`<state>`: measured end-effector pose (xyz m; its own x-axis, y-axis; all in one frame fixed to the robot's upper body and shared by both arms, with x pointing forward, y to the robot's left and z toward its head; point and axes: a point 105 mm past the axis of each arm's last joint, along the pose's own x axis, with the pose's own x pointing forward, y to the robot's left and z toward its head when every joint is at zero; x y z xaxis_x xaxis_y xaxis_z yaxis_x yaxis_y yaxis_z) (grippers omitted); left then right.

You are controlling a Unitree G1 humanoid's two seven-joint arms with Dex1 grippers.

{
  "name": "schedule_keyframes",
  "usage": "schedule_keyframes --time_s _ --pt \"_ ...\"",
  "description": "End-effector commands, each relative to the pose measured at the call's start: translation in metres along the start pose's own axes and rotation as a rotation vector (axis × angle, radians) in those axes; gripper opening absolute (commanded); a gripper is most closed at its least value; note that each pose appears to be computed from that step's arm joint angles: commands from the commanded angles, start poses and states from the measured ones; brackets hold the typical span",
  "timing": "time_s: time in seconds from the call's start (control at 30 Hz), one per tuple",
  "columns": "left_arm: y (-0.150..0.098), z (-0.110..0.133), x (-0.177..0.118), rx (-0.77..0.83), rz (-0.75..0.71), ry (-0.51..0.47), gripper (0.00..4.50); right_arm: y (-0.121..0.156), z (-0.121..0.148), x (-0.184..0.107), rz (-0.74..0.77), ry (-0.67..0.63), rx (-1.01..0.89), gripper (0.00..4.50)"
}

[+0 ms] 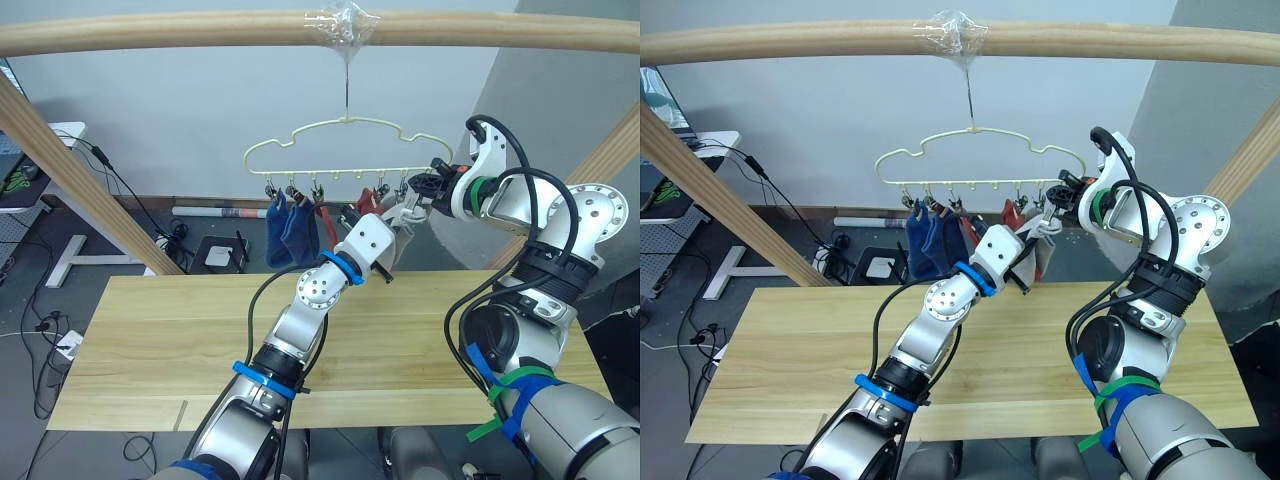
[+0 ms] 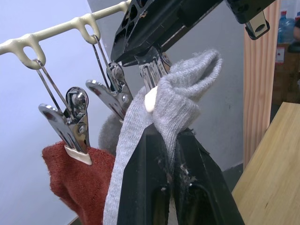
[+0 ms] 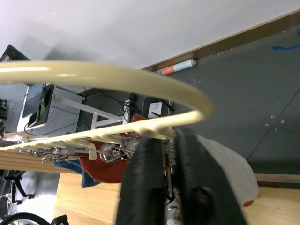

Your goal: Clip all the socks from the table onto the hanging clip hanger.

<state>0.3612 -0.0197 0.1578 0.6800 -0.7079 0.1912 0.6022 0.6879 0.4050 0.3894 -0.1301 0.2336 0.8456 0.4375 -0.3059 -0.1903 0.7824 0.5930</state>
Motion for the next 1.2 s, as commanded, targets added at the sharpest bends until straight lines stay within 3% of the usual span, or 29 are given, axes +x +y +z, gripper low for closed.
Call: schedule_keyframes --time_s 0.03,0.27,0.4,0.57,0.6,0.7,0.87,1.03,1.07,1.2 --pt "0.001 0.015 0.002 0.009 0.005 -0.057 0.0 -0.003 0.007 -0.005 -0.01 -0.021 0.008 1.97" --pt "0.003 0.024 0.008 0.015 -0.003 -0.079 0.0 0.005 0.015 -0.01 0.056 -0.055 0.003 4.41" --pt "-0.004 0.029 0.012 -0.008 -0.038 -0.096 0.0 0.02 0.011 -0.024 0.244 -0.089 -0.096 4.47" --pt "-0.017 0.036 0.017 -0.083 -0.094 -0.116 0.0 0.001 0.013 -0.039 0.22 -0.151 -0.265 4.47" --pt "-0.018 0.036 0.017 -0.108 -0.097 -0.116 0.55 -0.001 0.014 -0.039 0.213 -0.161 -0.284 4.5" --pt "-0.022 0.036 0.019 -0.305 -0.082 -0.099 1.35 -0.011 0.017 -0.043 0.178 -0.197 -0.313 4.5" --pt "-0.022 0.032 0.02 -0.486 -0.068 -0.057 2.76 -0.012 0.017 -0.047 0.182 -0.223 -0.372 4.5" --pt "-0.005 0.022 0.011 -0.468 -0.051 -0.008 4.3 -0.007 0.009 -0.052 0.259 -0.218 -0.472 4.5" --pt "-0.002 0.019 0.007 -0.457 -0.048 0.001 4.49 -0.007 0.006 -0.053 0.27 -0.209 -0.507 4.5" --pt "0.021 -0.005 -0.039 -0.381 -0.063 0.087 4.49 -0.018 -0.013 -0.057 0.277 -0.15 -0.646 4.5"
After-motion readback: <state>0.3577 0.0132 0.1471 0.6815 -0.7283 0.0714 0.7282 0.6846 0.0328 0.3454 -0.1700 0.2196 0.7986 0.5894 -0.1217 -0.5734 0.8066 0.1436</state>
